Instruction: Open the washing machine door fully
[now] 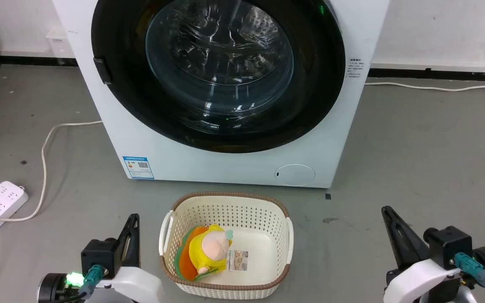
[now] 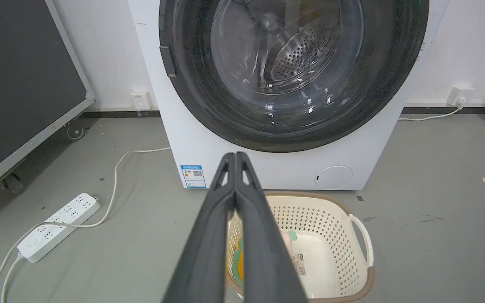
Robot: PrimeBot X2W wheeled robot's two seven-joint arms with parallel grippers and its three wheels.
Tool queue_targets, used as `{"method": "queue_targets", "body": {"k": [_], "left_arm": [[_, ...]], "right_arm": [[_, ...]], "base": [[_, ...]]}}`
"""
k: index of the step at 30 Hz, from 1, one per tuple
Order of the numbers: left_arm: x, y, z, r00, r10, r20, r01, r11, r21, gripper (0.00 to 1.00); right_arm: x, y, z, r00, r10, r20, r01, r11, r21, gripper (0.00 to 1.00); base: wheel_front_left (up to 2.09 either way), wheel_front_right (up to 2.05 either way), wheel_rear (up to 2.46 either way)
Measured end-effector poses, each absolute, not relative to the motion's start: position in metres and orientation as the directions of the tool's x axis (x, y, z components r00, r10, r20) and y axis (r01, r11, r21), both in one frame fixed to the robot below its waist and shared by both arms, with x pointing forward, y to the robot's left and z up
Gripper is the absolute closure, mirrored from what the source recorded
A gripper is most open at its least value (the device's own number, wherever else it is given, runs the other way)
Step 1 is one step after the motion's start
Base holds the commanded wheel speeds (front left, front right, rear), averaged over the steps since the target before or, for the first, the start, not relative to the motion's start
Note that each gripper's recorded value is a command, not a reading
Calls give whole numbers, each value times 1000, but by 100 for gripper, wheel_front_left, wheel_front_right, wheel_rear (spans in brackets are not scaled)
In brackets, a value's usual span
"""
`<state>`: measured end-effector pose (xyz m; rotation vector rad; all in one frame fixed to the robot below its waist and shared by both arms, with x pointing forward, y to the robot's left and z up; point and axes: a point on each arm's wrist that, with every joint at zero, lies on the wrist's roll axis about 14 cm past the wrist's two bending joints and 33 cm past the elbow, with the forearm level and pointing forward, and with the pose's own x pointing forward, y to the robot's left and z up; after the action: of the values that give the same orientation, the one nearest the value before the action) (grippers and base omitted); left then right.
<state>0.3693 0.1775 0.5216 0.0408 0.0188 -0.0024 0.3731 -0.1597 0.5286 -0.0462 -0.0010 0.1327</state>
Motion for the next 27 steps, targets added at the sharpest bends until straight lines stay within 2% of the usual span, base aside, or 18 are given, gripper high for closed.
{"method": "queue_targets", "body": {"k": [27], "left_arm": [[369,178,522,1000,-2,-19,3,999,41,100]], "right_arm": [[373,-160,529,991,132,-2,-132,990,-46,100]], "base": [[0,0,0]]}}
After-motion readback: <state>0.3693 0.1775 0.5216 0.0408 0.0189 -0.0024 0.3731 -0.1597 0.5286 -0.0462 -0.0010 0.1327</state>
